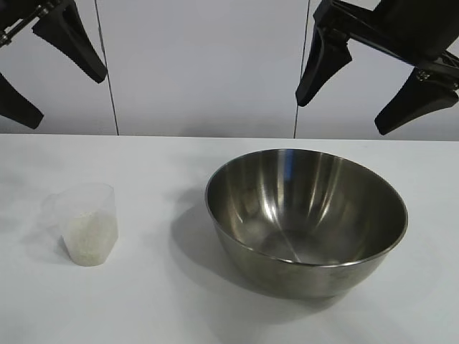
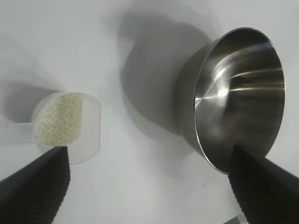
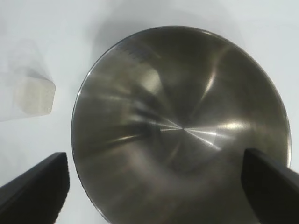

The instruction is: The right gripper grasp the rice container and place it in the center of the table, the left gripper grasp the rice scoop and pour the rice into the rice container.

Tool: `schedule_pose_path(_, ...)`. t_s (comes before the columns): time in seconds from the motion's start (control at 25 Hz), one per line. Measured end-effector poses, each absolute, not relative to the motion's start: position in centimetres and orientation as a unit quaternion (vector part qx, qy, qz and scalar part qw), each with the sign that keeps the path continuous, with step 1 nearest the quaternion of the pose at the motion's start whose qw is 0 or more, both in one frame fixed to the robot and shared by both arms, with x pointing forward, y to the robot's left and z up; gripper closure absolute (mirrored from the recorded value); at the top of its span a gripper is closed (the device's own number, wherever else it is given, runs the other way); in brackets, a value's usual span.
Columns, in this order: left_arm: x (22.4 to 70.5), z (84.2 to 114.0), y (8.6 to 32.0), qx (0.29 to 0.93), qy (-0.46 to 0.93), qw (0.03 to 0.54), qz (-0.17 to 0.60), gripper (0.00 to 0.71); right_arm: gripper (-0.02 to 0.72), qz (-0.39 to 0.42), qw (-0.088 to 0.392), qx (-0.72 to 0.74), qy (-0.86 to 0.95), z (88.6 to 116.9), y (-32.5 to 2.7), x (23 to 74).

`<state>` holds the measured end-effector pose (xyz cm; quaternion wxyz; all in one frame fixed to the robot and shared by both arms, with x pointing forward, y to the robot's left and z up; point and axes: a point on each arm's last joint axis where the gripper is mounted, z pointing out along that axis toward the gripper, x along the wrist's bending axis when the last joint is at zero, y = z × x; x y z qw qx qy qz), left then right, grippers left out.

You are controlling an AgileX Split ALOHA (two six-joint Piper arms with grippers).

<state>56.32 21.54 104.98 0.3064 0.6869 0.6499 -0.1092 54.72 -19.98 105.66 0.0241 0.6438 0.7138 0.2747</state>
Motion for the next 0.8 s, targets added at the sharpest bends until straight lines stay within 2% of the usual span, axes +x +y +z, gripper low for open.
schedule_pose_path(0.2,56.3,105.0,21.5,0.687,0.650,0.307,-0.109,0.046,0.010,0.276,0.040,0.640,0.716,105.7,-20.1,54.9)
schedule_pose_path(0.48,56.3,105.0,21.5,0.687,0.650,0.307,-0.108,0.046,0.010,0.197,0.130,0.625,0.744,104.6,-22.0,55.3)
schedule_pose_path(0.6,56.3,105.0,21.5,0.687,0.650,0.307,-0.108,0.046,0.025,0.157,0.123,0.632,0.748,101.9,-22.2,56.0)
schedule_pose_path(0.8,56.3,105.0,21.5,0.687,0.650,0.307,-0.108,0.046,0.033,0.140,0.096,0.648,0.743,97.0,-21.6,57.8)
